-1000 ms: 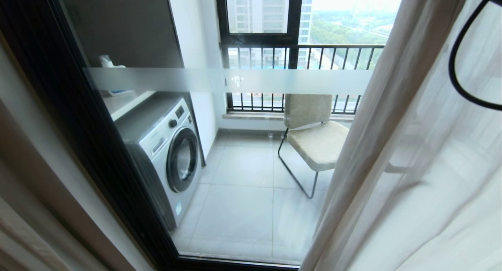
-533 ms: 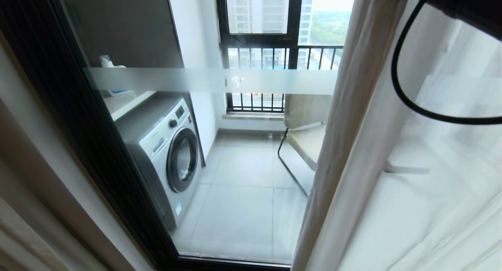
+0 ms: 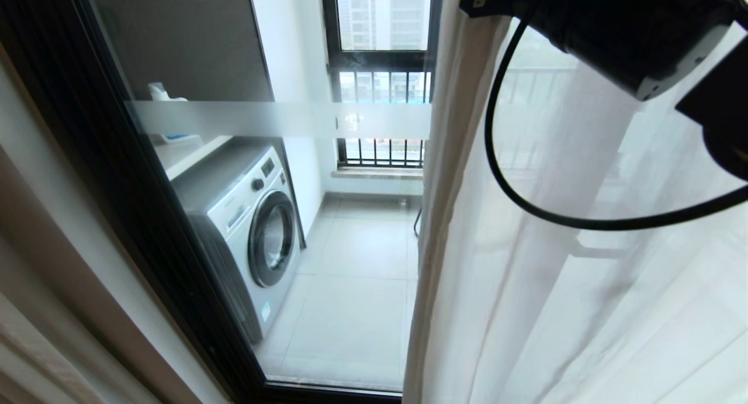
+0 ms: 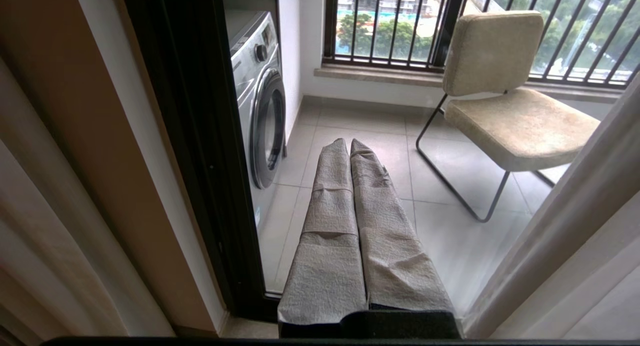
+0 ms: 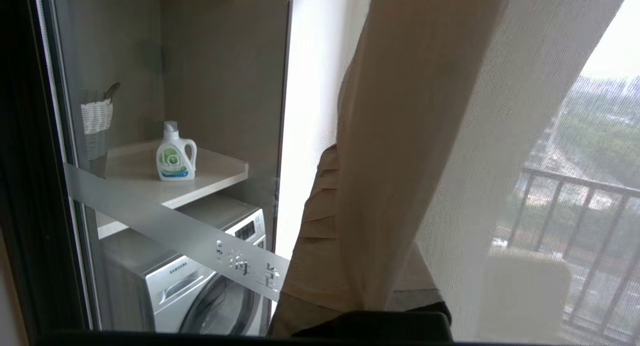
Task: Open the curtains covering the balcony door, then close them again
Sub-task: Close the inner curtains on both sides
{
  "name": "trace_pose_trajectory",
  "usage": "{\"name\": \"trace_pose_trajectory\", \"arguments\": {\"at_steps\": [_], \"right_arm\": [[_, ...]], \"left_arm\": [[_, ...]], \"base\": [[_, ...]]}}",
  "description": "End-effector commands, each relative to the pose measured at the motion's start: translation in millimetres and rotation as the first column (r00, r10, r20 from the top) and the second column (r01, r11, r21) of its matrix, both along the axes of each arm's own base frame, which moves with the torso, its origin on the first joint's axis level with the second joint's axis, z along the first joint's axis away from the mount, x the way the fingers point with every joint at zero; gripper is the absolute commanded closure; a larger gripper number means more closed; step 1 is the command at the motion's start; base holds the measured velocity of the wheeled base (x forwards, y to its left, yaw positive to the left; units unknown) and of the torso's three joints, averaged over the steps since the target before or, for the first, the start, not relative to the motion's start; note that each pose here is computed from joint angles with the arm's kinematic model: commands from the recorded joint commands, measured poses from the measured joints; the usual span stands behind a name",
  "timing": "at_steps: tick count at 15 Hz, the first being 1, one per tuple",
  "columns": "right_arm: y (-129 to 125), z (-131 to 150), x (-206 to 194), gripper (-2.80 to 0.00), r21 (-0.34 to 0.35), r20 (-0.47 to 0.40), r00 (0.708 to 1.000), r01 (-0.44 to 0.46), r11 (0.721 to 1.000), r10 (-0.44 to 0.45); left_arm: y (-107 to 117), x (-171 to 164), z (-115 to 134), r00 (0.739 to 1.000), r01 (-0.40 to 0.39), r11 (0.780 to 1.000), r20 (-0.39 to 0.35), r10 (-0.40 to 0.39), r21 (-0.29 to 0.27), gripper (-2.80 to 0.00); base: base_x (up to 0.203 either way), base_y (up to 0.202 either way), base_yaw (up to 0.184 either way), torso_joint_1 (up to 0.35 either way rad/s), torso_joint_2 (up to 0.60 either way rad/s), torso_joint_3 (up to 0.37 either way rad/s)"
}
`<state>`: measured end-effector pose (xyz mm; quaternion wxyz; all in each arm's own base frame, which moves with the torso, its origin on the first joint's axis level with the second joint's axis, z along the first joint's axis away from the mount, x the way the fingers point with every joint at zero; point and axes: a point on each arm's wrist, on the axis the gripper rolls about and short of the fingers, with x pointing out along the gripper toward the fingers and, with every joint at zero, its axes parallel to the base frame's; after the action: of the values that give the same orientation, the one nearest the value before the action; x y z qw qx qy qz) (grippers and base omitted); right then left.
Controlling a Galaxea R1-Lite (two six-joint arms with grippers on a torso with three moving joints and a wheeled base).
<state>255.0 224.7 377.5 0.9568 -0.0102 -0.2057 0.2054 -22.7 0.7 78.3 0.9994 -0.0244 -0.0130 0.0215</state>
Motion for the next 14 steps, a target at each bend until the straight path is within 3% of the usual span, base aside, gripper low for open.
{"name": "trace_pose_trajectory", "arguments": {"at_steps": [1,5,7,11,14], "right_arm": [[13,-11,5,0.0,-0.019,-0.02,1.0,-0.016,1.0,0.016],[13,-12,6,0.0,-0.015,-0.019,1.0,-0.01,1.0,0.01],[0,-7,11,0.0,0.001,-0.016,0.999,0.045,0.999,-0.045],[-50,9,23,0.0,0.03,0.013,0.983,0.185,0.982,-0.185],[-95,16,37,0.0,0.043,0.026,0.946,0.321,0.946,-0.322]], "left_arm": [[0,0,0,1.0,-0.001,1.0,0.001,0.001,-0.001,0.0],[0,0,0,1.0,-0.001,1.0,0.001,0.001,-0.001,0.0],[0,0,0,1.0,-0.001,1.0,0.001,0.001,-0.001,0.0],[0,0,0,1.0,-0.001,1.0,0.001,0.001,-0.001,0.0],[0,0,0,1.0,-0.001,1.0,0.001,0.001,-0.001,0.0]], "base": [[0.0,0.0,0.0,0.0,0.0,0.0],[0.0,0.0,0.0,0.0,0.0,0.0],[0.0,0.0,0.0,0.0,0.0,0.0],[0.0,0.0,0.0,0.0,0.0,0.0],[0.0,0.0,0.0,0.0,0.0,0.0]]}}
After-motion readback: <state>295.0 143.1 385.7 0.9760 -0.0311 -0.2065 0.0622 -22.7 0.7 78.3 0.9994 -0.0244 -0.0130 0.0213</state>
